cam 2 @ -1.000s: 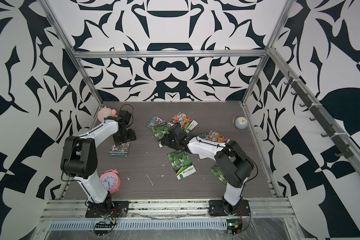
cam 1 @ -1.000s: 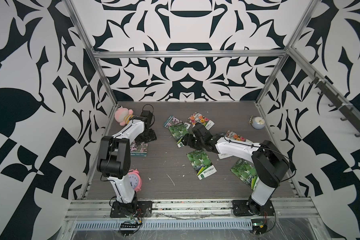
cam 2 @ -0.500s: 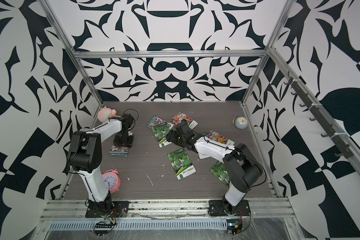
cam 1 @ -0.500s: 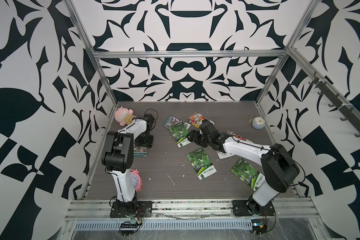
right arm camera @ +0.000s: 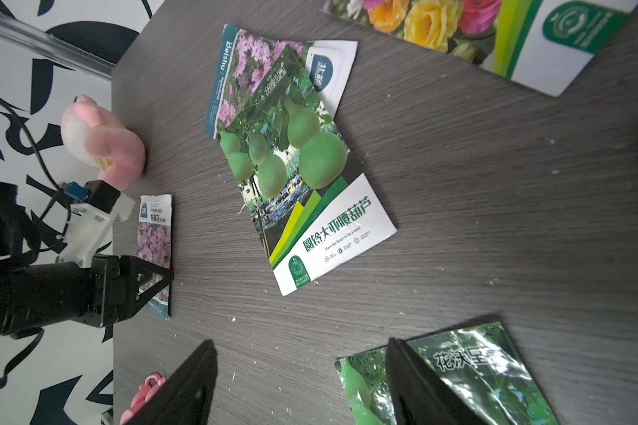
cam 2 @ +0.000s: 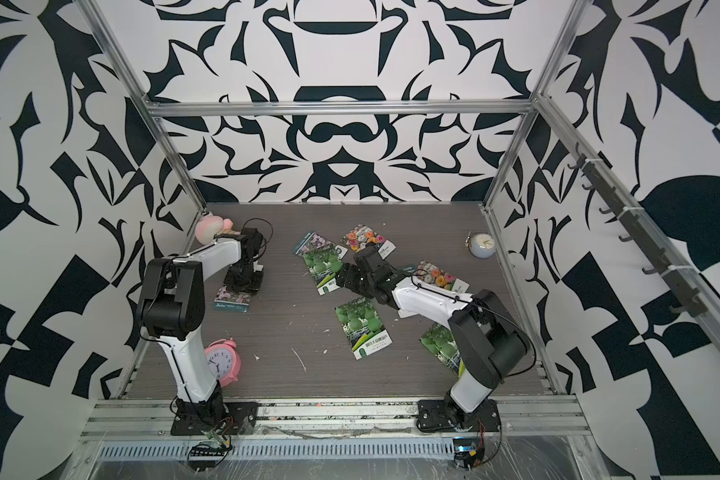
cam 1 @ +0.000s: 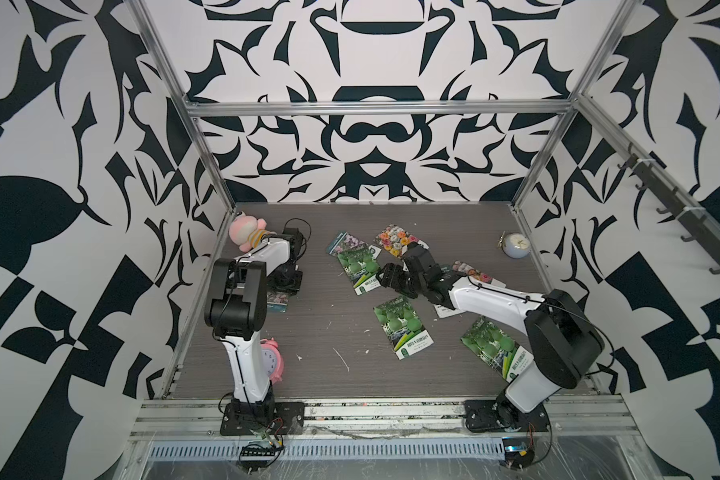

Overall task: Arrange the seed packets in a row
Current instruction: Move the seed packet to the center of the board.

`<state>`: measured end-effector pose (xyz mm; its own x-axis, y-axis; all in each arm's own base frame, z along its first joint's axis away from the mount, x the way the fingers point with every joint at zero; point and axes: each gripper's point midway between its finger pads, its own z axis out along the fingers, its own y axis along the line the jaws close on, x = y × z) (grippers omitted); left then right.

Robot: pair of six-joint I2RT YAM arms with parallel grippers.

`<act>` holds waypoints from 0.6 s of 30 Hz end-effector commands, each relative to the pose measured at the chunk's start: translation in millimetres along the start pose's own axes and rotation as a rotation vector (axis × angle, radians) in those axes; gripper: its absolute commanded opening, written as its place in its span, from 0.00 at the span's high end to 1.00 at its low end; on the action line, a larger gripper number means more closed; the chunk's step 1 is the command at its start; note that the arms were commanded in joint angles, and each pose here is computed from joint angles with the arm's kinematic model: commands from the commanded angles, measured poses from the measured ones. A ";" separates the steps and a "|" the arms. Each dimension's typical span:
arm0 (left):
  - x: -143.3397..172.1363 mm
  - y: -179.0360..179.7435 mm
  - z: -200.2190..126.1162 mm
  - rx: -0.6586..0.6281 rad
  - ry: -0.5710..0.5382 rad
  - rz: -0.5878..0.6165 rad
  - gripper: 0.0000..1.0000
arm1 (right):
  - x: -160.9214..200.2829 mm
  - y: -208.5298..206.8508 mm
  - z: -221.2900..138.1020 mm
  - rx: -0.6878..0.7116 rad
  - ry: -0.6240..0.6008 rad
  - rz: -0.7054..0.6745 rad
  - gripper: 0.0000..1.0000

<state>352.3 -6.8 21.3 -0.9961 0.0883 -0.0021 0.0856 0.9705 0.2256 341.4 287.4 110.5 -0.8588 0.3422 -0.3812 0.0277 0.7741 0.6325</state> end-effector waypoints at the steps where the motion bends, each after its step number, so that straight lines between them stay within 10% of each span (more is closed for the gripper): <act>1: 17.7 4.2 27.3 0.039 0.104 0.011 0.51 | -8.7 12.2 -12.0 -0.052 -0.040 -0.003 0.24; 10: 13.6 22.3 26.8 0.130 0.124 -0.122 0.51 | -3.8 7.9 -13.6 -0.053 -0.031 -0.007 0.24; 18: -27.0 15.9 -13.7 0.179 -0.048 -0.091 0.25 | -3.5 5.6 -13.2 -0.049 -0.034 -0.001 0.24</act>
<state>364.4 11.9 25.5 -0.9998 -0.0152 -0.0097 -0.0159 0.9963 0.0841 333.7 282.3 109.3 -0.8586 0.3454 -0.3788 0.0258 0.7672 0.6409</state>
